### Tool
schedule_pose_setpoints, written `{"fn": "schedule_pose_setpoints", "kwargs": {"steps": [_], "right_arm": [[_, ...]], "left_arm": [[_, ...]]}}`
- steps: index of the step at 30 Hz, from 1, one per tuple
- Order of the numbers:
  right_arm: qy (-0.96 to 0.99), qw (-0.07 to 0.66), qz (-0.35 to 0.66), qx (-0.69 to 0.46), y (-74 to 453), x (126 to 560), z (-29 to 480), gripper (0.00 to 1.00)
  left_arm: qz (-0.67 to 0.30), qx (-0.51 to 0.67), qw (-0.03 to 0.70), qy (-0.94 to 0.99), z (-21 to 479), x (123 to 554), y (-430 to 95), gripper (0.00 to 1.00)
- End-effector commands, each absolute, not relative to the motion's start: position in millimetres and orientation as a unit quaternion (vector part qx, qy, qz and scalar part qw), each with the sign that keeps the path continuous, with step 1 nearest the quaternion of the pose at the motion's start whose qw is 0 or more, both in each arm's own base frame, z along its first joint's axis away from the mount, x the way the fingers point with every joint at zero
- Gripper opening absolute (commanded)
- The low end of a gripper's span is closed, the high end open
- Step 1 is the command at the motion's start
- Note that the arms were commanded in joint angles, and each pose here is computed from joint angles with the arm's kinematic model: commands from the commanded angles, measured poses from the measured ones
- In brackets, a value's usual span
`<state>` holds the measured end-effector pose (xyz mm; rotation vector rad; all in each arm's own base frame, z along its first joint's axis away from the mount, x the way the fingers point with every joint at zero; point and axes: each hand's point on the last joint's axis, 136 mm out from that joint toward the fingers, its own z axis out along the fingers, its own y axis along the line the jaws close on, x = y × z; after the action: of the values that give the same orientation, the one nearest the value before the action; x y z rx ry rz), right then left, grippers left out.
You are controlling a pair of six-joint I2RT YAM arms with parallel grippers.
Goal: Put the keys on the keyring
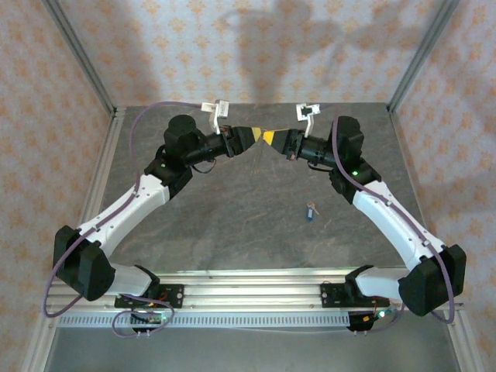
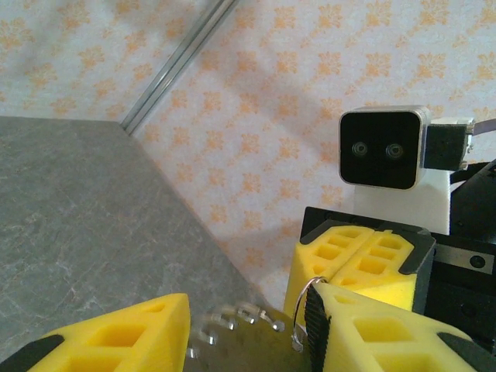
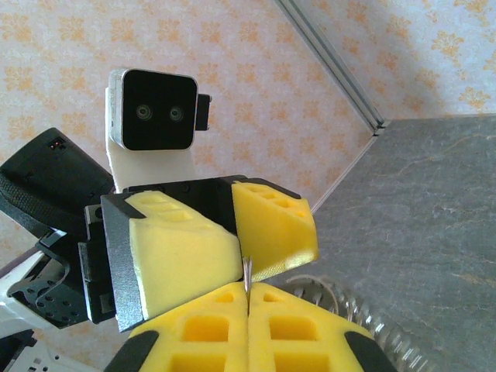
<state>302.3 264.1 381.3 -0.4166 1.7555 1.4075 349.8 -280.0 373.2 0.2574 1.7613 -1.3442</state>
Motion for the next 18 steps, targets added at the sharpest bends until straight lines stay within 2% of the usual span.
{"fn": "schedule_pose_setpoints", "kwargs": {"steps": [1, 12, 18], "right_arm": [[0.667, 0.441, 0.570, -0.187, 262, 291, 405, 0.00], [0.666, 0.441, 0.573, -0.186, 262, 291, 406, 0.00], [0.668, 0.441, 0.570, -0.185, 262, 292, 403, 0.00]], "left_arm": [[-0.553, 0.111, 0.461, 0.685, 391, 347, -281, 0.45], [-0.568, 0.127, 0.449, 0.677, 394, 339, -295, 0.43], [-0.573, 0.131, 0.445, 0.676, 393, 337, -301, 0.34]]}}
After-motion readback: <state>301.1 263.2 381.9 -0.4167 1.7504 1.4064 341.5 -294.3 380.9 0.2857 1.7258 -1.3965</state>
